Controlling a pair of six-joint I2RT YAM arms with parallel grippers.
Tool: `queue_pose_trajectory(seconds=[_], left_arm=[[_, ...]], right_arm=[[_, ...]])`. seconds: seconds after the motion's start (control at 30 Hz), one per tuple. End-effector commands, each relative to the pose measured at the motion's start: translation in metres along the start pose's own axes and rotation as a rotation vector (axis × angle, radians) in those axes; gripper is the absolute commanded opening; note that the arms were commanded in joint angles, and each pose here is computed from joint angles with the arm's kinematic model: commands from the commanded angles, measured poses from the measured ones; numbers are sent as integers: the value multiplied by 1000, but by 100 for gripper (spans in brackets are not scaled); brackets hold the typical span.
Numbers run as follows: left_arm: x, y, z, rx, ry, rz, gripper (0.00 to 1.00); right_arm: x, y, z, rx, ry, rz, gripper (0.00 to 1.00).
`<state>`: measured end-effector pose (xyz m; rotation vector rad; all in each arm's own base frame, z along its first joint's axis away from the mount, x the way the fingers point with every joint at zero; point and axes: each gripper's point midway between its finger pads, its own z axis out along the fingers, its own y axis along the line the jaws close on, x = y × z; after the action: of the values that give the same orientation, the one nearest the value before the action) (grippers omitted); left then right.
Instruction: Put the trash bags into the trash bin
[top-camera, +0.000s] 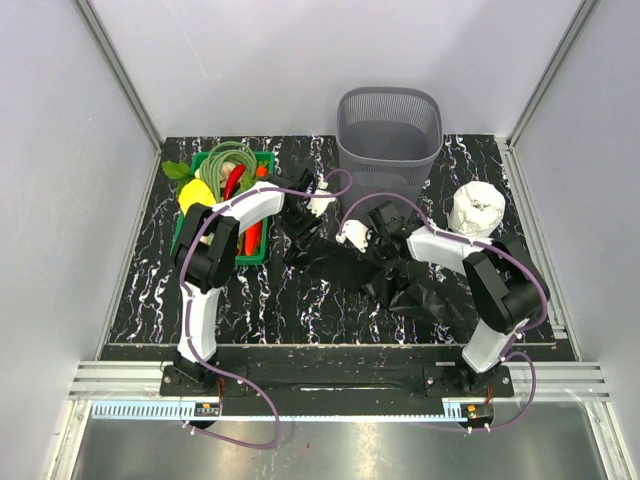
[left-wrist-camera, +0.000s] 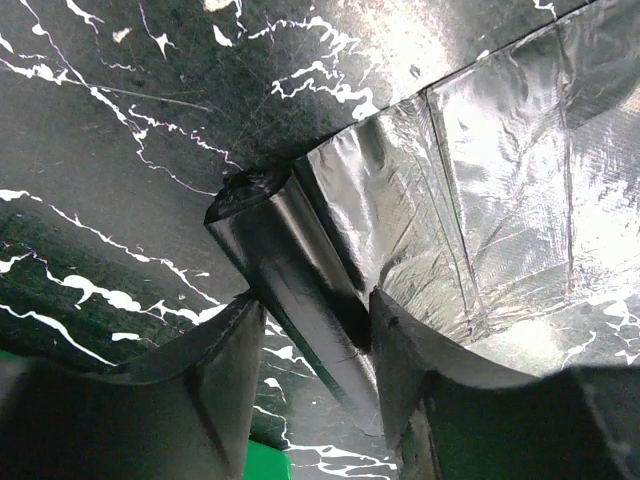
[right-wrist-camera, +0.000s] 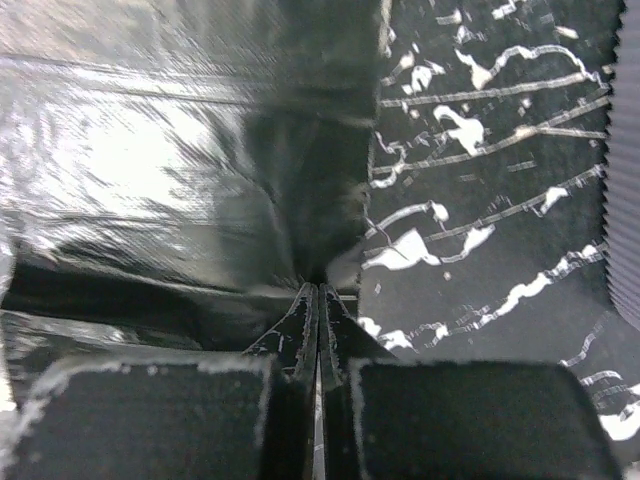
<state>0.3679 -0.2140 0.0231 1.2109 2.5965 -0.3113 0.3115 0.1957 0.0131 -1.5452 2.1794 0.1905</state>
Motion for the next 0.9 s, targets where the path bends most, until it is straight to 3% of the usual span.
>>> queue_pose_trajectory(seconds=[0.0,0.1,0.2,0.33,0.5,0.6,0.73,0.87], left_arm=[[-15,2,-6,5,-38,11,48],[-13,-1,-4,18,-35,9,45],[-12,-1,-2,22,-29,9,35],[-9,-2,-3,38,-30,5,28],[-13,-9,-15,101,-78,-16,18],[-18,-11,-26,118,-110,-37,5],[-26,-16,-40,142,-159,-45,6],[-28,-19,-43,156,-174,-54,8]], right_arm=[[74,8,-3,42,258,-46,0],[85,4,-11,75,310,-66,0],[94,2,-15,89,359,-87,0],[90,-3,-21,117,347,-79,0],[45,-14,-42,128,224,-16,0],[2,-12,-59,65,91,34,4],[-47,-2,-73,-64,-35,113,15],[-77,1,-57,-148,-110,145,18]])
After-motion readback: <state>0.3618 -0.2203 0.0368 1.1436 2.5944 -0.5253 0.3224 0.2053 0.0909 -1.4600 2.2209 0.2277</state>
